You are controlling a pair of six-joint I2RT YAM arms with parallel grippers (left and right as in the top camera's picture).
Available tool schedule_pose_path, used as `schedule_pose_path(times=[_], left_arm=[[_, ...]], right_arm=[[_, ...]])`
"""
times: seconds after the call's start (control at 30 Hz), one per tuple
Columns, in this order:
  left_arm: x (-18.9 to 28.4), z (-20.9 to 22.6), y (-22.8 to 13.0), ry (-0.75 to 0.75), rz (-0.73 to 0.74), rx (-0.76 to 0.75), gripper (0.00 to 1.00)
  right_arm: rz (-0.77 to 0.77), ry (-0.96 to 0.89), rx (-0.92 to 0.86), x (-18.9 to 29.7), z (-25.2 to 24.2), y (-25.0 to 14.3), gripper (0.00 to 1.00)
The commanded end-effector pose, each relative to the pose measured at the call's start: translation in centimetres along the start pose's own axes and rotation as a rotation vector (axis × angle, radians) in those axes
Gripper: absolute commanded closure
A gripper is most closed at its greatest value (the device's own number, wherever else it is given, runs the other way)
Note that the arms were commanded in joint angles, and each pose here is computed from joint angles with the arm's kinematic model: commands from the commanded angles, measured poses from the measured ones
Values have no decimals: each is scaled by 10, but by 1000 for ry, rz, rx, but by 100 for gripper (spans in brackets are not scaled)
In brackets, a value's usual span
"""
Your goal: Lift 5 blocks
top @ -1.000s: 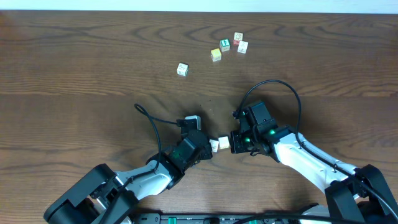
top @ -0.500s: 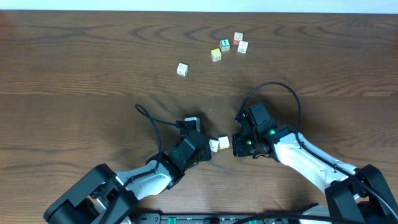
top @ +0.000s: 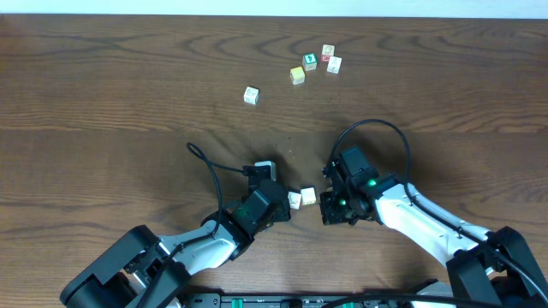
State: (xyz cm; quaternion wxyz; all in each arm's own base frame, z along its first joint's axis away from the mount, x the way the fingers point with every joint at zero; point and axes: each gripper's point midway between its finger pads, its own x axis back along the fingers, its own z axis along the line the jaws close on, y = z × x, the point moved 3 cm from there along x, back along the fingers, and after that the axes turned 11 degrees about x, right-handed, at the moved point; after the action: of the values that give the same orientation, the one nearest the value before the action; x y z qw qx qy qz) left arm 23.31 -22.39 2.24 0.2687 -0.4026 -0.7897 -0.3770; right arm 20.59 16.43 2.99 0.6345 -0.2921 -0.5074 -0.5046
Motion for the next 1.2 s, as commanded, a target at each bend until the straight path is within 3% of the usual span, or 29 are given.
schedule_pose_path(times=[0.0,0.27,0.57,1.0,1.17], left_arm=[[-2,1,0,9,7,-7,93],[-1,8,-4,42,26,-12,93],[-1,9,-4,45,28,-33,93],[-1,9,-4,45,28,-33,93],[-1,10,-3,48,22,-33,93]], right_arm=[[28,-22,-15,-2,8,-4,99],[93,-370,-264,7,-25,-38,98],[-62,-569,-519,49,-47,-46,99],[-126,-620,-647,64,-81,-39,99],[-132,-523,-576,61,-87,-22,99]])
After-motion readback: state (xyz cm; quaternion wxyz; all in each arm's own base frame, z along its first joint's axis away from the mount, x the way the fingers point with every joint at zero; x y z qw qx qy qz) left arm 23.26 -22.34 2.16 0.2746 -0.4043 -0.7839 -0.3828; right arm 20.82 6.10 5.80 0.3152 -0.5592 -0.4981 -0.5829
